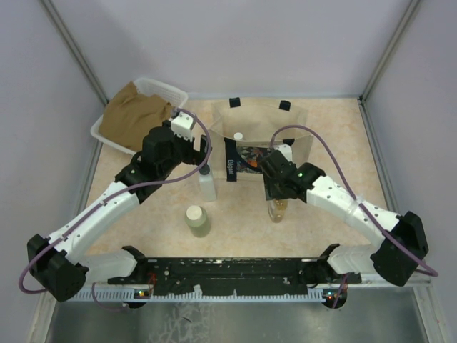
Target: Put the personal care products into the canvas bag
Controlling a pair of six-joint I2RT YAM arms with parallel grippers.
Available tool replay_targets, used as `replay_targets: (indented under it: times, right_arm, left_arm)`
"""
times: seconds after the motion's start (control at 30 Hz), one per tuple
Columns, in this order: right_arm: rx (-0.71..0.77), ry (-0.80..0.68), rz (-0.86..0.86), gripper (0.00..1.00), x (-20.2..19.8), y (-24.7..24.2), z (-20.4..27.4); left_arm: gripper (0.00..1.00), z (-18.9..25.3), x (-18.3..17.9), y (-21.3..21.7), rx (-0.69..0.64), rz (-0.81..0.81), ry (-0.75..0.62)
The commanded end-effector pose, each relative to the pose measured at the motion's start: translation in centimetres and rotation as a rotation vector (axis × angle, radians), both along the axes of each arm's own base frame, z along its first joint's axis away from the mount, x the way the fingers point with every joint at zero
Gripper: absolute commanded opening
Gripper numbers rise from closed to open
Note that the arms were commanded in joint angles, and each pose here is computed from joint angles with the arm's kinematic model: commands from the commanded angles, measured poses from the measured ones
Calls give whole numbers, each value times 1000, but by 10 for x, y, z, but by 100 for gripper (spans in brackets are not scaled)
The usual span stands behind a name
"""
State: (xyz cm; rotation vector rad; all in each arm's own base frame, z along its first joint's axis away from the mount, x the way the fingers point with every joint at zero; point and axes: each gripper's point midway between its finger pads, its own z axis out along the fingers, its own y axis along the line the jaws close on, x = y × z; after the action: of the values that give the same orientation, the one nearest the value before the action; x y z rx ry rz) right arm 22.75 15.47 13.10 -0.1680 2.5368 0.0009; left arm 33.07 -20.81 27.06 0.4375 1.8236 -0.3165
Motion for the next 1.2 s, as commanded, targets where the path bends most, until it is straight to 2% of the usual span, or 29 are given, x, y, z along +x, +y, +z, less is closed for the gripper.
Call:
replay_targets:
  times: [0.0,0.03,0.07,0.23,0.47,0.57,0.83,1.03,1.17]
  right_arm:
    - [24,-64,6,12,7,5,23]
    - [24,-67,4,3,6,5,26]
    - [26,-70,3,0,5,4,30]
    - [105,-139,47,0,8,16,74]
    - [347,-326,248,0,15,71,185]
    - [391,-429,292,0,24,80,230]
    - [378,-777,290,0,66,86,331]
    - [287,-888,243,0,102,88,368]
    - [311,-904,202,0,131,77,380]
  left_arm:
    - [99,8,-1,1,-26,6,-26]
    - [99,7,-1,1,-26,3,-25]
    - [99,7,-1,0,-26,3,-26]
    - [99,6,1,-1,-27,1,-24]
    - [99,3,4,-5,-23,-5,-15]
    - [99,2,5,-5,-19,-2,-14]
    - [99,0,8,-9,-15,-10,-6]
    - [99,3,8,-12,-26,-26,-12]
    - [99,-1,9,-12,-14,-24,-9]
